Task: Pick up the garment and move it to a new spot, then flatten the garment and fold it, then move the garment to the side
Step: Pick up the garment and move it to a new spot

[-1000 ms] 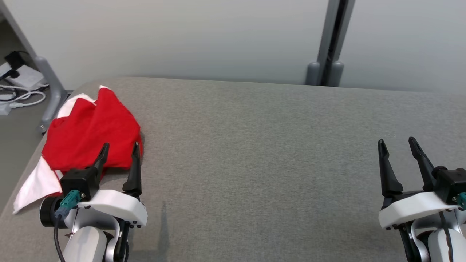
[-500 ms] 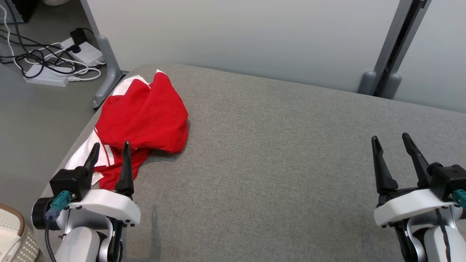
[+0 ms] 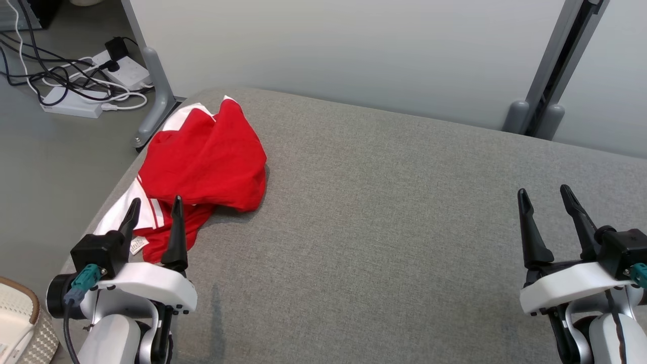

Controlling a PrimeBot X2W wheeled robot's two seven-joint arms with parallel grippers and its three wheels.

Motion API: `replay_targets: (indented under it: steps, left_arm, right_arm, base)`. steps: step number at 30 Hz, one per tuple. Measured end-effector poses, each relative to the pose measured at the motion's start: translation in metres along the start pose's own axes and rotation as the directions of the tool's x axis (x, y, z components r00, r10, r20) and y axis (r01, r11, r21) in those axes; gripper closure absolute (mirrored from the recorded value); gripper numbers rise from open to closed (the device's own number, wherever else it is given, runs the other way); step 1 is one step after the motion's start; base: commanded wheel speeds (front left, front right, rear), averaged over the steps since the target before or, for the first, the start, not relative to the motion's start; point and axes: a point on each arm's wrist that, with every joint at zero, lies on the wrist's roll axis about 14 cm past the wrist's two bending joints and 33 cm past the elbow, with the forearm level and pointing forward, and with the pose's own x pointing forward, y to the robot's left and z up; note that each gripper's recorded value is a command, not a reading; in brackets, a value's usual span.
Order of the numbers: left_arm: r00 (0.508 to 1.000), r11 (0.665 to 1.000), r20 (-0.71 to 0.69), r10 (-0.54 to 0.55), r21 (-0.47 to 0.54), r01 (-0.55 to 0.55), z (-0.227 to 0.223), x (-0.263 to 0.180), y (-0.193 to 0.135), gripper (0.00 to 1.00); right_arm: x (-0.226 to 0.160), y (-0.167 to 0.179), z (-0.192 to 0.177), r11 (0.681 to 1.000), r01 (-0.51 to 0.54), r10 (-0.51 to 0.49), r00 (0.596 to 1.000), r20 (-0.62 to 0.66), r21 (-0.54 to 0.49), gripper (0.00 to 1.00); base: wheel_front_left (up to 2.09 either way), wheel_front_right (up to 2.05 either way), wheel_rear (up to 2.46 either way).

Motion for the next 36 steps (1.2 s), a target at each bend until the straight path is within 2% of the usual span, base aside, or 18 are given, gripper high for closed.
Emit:
replay_targets:
  steps: [7, 17, 23, 33, 34, 36]
  left_arm:
    - [1.0, 1.0, 0.004, -0.006, -0.025, 0.006, 0.008, 0.018, -0.005, 0.0]
    - [0.982, 0.999, -0.188, -0.016, -0.037, 0.009, -0.037, 0.066, -0.006, 0.0]
    - [0.944, 1.0, -0.329, 0.003, -0.01, -0.007, -0.088, 0.094, -0.002, 0.0]
    - [0.843, 1.0, -0.537, 0.013, 0.009, -0.01, -0.161, 0.119, -0.001, 0.0]
    - [0.834, 1.0, -0.552, 0.011, 0.012, -0.005, -0.166, 0.12, -0.001, 0.14]
    - [0.827, 1.0, -0.562, 0.013, 0.019, -0.003, -0.171, 0.122, -0.001, 1.0]
  right_arm:
    - [0.006, -0.004, -0.002, 1.0, 0.003, -0.003, 1.0, -0.005, 0.007, 0.0]
    - [0.022, -0.024, -0.016, 1.0, 0.016, -0.016, 0.999, -0.031, 0.007, 0.0]
    - [0.027, -0.051, -0.039, 0.998, 0.056, -0.056, 0.995, -0.078, 0.0, 0.0]
    - [0.023, -0.088, -0.079, 0.992, 0.128, -0.128, 0.979, -0.158, -0.006, 0.0]
    - [0.022, -0.09, -0.083, 0.991, 0.132, -0.131, 0.977, -0.166, -0.006, 0.0]
    - [0.021, -0.093, -0.087, 0.99, 0.139, -0.137, 0.975, -0.175, -0.005, 0.0]
  base:
    - [0.0, 0.0, 0.0]
    - [0.0, 0.0, 0.0]
    - [0.0, 0.0, 0.0]
    - [0.0, 0.0, 0.0]
    - [0.0, 0.0, 0.0]
    - [0.0, 0.0, 0.0]
